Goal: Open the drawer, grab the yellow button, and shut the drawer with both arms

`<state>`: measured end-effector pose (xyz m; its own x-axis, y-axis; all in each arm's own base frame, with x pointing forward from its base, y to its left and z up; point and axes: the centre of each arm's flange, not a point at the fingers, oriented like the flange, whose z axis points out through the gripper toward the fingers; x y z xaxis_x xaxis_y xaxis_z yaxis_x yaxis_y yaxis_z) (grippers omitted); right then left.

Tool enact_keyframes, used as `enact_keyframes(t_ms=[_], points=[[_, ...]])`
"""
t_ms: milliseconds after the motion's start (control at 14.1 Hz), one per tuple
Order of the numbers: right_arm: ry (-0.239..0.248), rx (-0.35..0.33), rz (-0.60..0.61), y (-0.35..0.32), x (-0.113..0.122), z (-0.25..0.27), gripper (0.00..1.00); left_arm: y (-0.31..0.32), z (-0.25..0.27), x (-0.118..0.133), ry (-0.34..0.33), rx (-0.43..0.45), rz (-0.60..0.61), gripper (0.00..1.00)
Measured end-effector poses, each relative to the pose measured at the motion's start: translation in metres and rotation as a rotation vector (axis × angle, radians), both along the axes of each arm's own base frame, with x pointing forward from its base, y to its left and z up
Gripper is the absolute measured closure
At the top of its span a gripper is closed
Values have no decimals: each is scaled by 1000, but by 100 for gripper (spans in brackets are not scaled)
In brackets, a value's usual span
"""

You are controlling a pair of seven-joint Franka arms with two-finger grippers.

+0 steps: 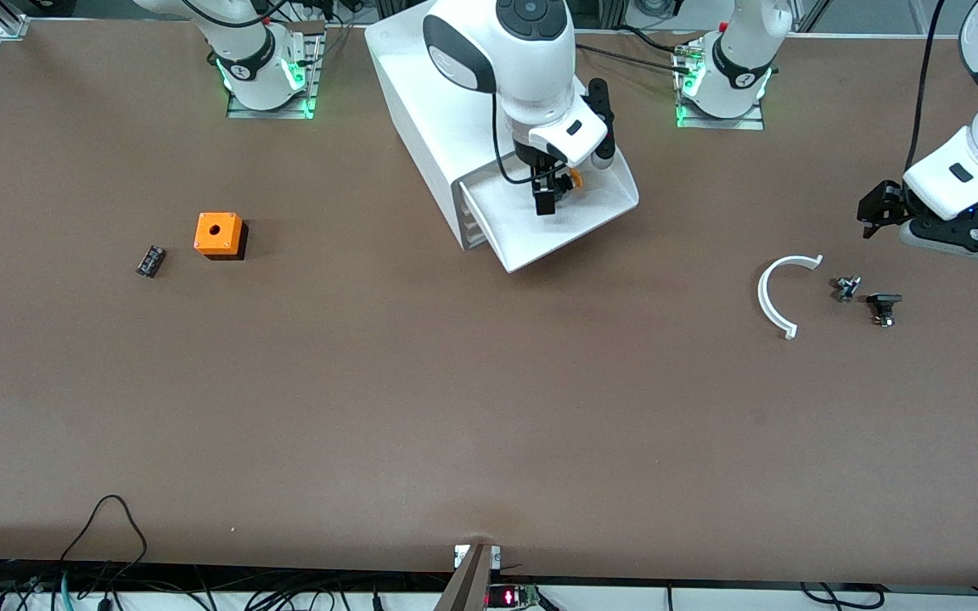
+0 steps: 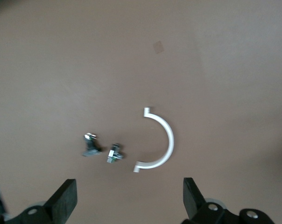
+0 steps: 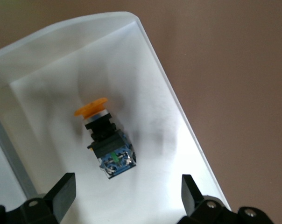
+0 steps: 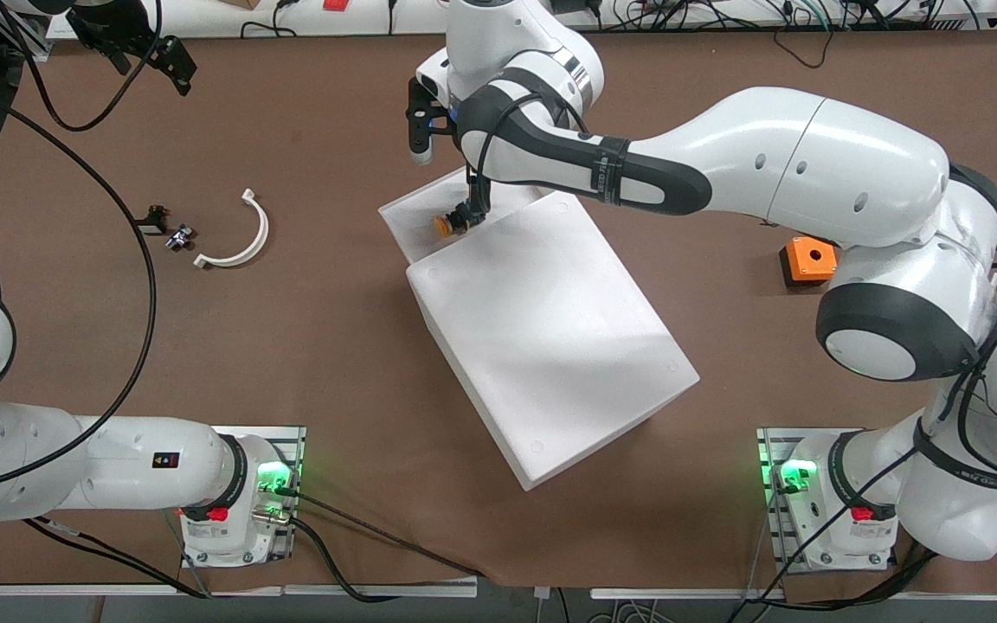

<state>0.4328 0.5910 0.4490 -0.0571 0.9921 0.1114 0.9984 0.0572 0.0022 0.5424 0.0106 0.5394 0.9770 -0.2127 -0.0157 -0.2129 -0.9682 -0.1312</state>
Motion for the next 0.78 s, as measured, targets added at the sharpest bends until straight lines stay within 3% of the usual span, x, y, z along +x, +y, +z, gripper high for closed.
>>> enact_keyframes(t_ms=[427,782], points=[[-27,26,3,5,8,-12,0,-11,2,-3,-16,-102,287,0],[-14,8,15,16,5,-43,0,-12,2,-3,-18,-106,332,0]])
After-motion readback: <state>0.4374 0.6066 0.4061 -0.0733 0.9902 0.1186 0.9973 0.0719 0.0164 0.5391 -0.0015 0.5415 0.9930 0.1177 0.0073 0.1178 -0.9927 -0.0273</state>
